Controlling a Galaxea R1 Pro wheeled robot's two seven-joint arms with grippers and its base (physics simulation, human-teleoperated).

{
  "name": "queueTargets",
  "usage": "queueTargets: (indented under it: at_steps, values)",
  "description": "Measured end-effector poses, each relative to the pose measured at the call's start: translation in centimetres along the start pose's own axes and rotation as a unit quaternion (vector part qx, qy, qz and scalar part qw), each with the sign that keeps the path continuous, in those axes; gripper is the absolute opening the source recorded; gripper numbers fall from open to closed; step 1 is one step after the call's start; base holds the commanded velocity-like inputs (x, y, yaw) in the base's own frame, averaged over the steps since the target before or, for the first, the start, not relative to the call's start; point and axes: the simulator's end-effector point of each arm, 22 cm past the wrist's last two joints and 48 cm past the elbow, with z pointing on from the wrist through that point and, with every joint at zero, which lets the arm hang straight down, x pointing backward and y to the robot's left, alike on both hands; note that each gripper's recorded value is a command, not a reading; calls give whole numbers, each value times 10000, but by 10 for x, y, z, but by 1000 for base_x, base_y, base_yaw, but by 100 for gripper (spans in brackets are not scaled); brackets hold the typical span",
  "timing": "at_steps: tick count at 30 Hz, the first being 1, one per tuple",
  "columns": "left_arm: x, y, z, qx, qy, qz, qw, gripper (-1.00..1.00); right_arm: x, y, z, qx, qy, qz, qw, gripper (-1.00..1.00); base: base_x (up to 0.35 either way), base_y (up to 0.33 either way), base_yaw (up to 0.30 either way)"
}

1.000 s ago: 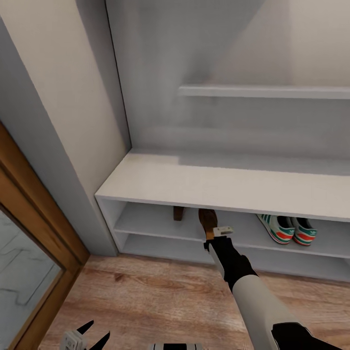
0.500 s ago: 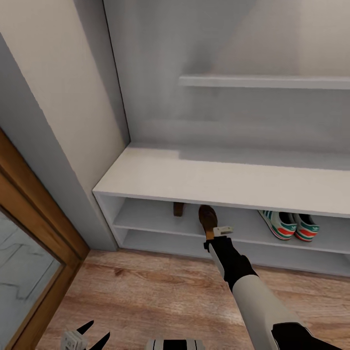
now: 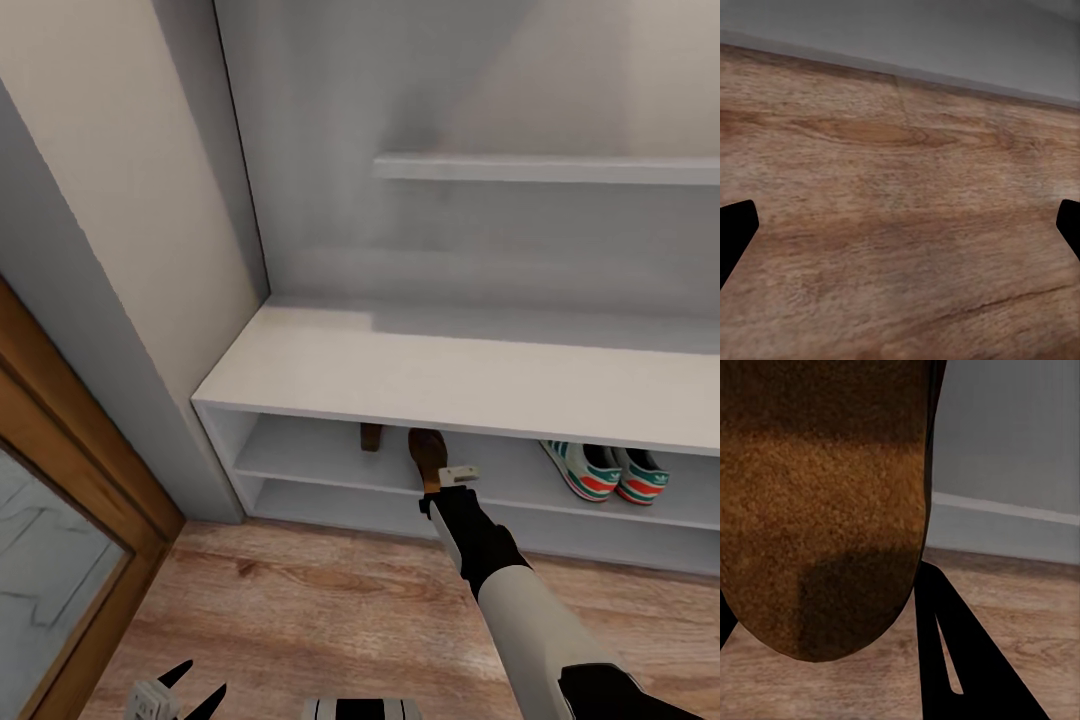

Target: Pick up the two gym shoes and the two sandals from the corridor floor and place them onto the hallstand (shoe rack) in the corridor, making sure they are on the rack and not on the floor. Arrange them so the two gym shoes are next to each other and the two sandals are next to each other.

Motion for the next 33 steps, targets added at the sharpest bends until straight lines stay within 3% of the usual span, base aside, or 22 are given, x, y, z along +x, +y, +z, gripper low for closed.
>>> queueTargets:
  at_steps: [33]
  values:
    - [0, -1, 0, 12, 1, -1, 10000, 100, -2, -1, -1, 16, -17, -16, 10000, -100, 106, 25, 0]
